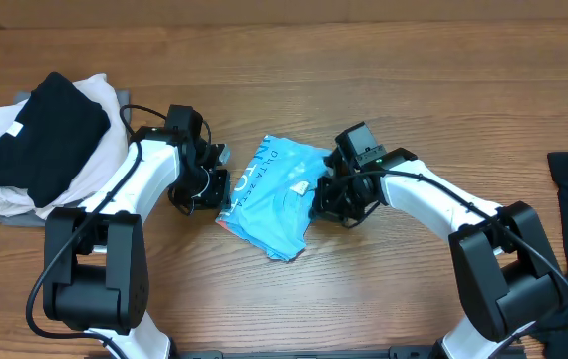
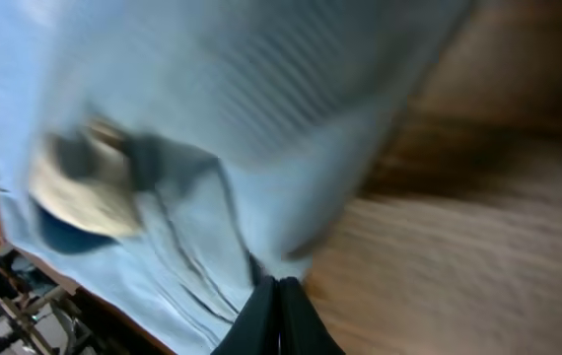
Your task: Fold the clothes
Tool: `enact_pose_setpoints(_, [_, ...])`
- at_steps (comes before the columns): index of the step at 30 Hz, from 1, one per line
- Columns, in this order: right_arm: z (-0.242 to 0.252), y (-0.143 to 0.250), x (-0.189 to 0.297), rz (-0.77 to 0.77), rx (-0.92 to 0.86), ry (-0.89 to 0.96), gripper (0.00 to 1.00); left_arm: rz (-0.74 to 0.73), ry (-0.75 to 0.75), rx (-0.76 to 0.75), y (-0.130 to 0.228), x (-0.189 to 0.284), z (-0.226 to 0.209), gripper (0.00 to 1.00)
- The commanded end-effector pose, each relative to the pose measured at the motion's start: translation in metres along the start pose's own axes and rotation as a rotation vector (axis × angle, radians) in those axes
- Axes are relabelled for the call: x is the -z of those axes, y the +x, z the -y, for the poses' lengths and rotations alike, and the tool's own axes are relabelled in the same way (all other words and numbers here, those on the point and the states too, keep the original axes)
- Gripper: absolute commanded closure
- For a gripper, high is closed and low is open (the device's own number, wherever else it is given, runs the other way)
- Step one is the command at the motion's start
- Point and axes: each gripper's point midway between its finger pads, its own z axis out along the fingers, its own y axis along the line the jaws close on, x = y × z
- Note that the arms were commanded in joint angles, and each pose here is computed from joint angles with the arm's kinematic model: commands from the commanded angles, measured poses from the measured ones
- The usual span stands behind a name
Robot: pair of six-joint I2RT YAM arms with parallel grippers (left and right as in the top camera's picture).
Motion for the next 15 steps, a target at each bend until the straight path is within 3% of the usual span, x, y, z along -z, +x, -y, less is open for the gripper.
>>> enact_pose_setpoints(1, [-0.003, -0.003, 0.006, -0.001, 0.000, -0.038, 0.96, 0.006, -0.012, -0.030, 0.001, 0.002, 0.000, 0.74])
enact_pose_setpoints(2, [-0.015, -0.002, 0.009, -0.008, 0.061, -0.099, 0.91, 0.006, -0.008, -0.031, 0.001, 0.002, 0.001, 0.74])
enact_pose_setpoints(5, [-0.042, -0.004, 0.017, 0.002, 0.171, -0.226, 0.60, 0.005, -0.004, -0.031, 0.001, 0.002, 0.002, 0.64])
enact_pose_setpoints(7, [-0.044, -0.006, 0.017, 0.014, 0.179, -0.230, 0.51, 0.005, 0.002, -0.031, 0.001, 0.002, 0.003, 0.55])
enact_pose_setpoints(9, [-0.041, -0.008, 0.015, 0.024, 0.180, -0.214, 0.51, 0.006, 0.002, -0.031, 0.001, 0.002, 0.003, 0.54])
enact_pose_setpoints(11, [-0.042, -0.004, 0.011, 0.014, 0.168, -0.209, 0.59, 0.013, 0.003, -0.034, -0.001, 0.002, 0.003, 0.55])
enact_pose_setpoints(15, [-0.031, 0.003, -0.003, 0.018, 0.123, -0.127, 0.85, 0.039, 0.004, -0.042, -0.007, 0.002, 0.003, 0.62])
